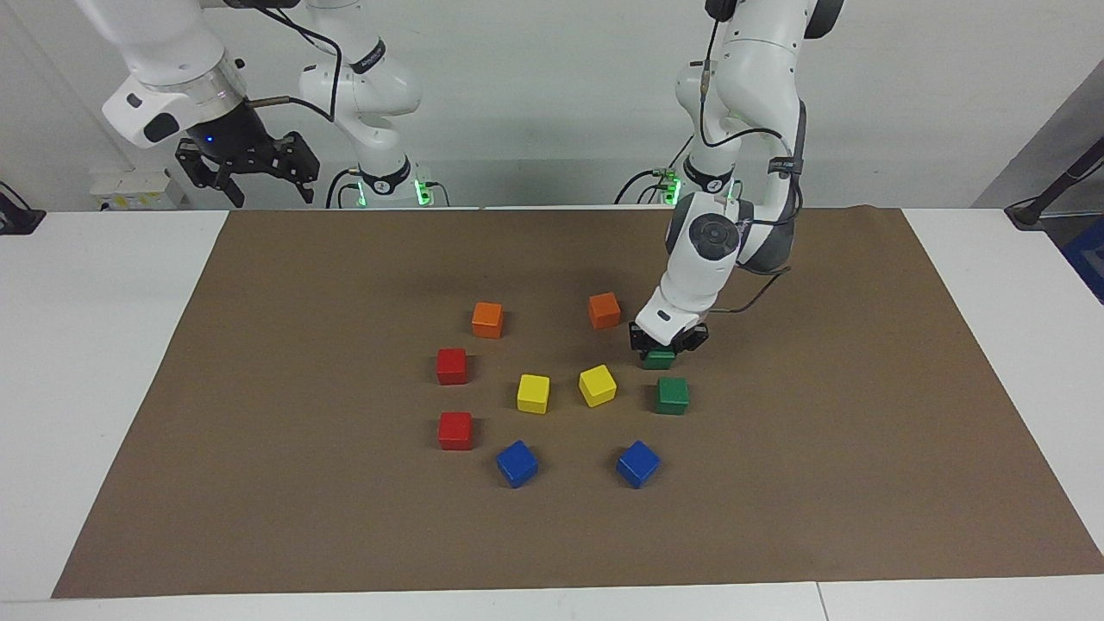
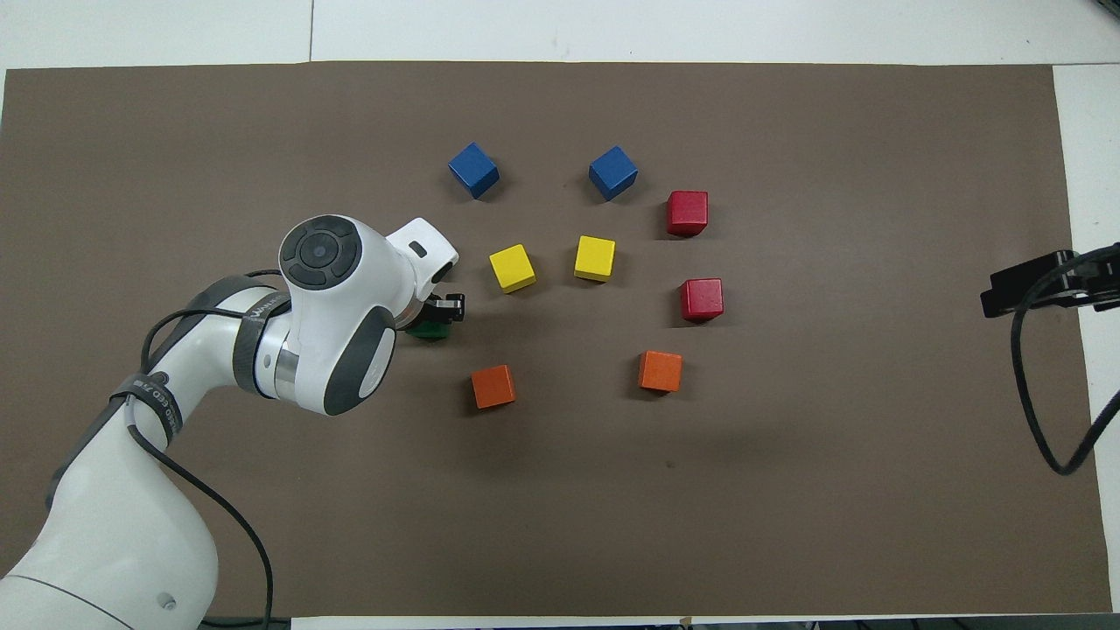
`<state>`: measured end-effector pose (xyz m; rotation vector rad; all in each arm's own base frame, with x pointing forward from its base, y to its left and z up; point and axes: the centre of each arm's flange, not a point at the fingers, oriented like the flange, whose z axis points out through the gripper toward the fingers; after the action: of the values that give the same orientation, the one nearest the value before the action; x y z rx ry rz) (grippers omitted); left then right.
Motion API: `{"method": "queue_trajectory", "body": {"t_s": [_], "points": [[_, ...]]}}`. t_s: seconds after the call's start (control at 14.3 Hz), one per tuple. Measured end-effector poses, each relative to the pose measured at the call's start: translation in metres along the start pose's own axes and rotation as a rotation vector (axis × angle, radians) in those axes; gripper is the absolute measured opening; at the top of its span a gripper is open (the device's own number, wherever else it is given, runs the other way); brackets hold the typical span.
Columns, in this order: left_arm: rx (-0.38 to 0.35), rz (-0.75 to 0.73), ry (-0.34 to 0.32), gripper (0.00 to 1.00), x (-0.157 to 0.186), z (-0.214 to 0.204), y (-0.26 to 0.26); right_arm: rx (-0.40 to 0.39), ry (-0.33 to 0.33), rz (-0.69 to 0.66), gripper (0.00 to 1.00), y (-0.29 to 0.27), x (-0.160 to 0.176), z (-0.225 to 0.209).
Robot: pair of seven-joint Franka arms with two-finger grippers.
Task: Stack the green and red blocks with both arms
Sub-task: 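Carry the green cube with the left gripper toward the table edge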
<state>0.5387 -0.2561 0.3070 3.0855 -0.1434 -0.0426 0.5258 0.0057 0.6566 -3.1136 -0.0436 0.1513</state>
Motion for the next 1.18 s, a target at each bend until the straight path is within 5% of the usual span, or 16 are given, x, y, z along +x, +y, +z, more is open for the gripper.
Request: {"method": "queue_trajectory", "body": {"t_s": [0.35,0.84,1.18], "points": [[0.003,-0.015,-0.004,0.55,0.005,-0.009,-0.006,0.0,0.0,0.0,1.0,0.0,0.0,0.0],[-0.013,-0.161,0.018,0.55,0.026,-0.188,-0.102,0.0,0.0,0.0,1.0,0.0,0.0,0.0],[-0.012,-0.101,0.017,0.55,0.011,-0.231,-0.201,0.0,0.0,0.0,1.0,0.0,0.0,0.0]]}}
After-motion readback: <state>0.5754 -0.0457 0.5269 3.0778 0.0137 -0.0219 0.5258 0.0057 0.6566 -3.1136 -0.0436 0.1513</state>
